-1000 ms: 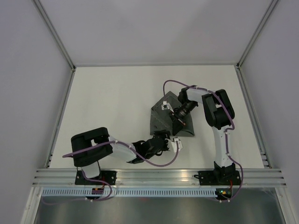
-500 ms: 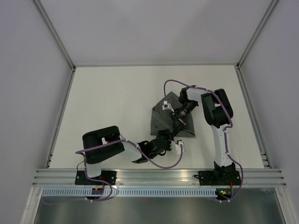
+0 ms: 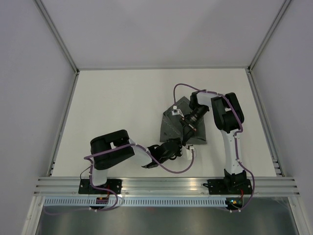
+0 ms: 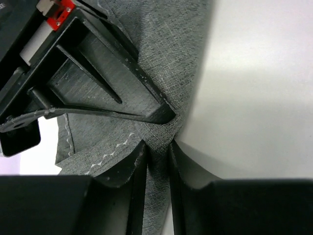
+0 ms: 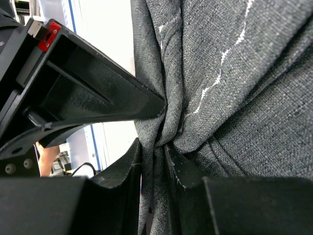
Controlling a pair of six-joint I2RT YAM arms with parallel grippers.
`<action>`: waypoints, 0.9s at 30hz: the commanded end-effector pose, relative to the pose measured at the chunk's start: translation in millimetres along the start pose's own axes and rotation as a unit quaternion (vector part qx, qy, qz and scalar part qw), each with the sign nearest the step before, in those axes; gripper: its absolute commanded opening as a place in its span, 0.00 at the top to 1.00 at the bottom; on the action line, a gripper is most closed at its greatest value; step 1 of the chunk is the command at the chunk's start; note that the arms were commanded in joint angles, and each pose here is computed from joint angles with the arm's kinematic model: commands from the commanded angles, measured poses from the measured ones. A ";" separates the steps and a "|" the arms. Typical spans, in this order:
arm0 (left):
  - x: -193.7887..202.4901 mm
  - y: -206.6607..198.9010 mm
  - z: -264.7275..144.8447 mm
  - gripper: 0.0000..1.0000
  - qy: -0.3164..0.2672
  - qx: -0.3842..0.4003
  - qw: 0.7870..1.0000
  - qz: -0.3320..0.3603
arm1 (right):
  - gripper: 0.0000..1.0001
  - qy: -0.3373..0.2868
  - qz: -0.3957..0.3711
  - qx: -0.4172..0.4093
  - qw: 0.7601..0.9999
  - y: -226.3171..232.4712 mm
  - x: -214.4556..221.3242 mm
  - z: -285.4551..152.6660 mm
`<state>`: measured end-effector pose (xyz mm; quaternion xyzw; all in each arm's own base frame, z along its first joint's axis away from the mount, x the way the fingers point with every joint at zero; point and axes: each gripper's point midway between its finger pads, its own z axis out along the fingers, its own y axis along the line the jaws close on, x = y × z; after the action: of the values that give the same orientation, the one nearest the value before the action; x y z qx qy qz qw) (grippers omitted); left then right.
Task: Fold the napkin, place the utensils inside, and roll it up
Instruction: Roll the napkin at the center of the board.
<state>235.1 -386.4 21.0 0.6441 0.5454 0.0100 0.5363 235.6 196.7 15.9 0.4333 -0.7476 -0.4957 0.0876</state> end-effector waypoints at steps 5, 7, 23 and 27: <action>25.6 -57.0 -5.4 0.98 0.065 0.160 0.984 -0.033 | 0.96 0.041 -0.071 0.069 0.994 -54.2 11.2 -2.2; 18.5 -59.8 -5.8 0.98 0.061 0.180 0.980 -0.059 | 0.91 0.036 -0.075 0.075 0.994 -51.9 7.2 -5.0; -3.3 -65.5 -18.7 0.98 0.086 0.276 0.945 -0.155 | 0.43 -0.097 -0.117 0.206 0.967 -40.0 -50.1 -71.8; -5.8 -63.8 -20.0 0.98 0.079 0.289 0.936 -0.187 | 0.41 -0.153 -0.112 0.221 0.957 -32.9 -64.0 -101.3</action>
<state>225.7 -408.2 20.6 0.6558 0.6337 -0.1256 0.3907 308.0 174.7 31.8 0.4457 -0.7957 -0.4009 -0.0868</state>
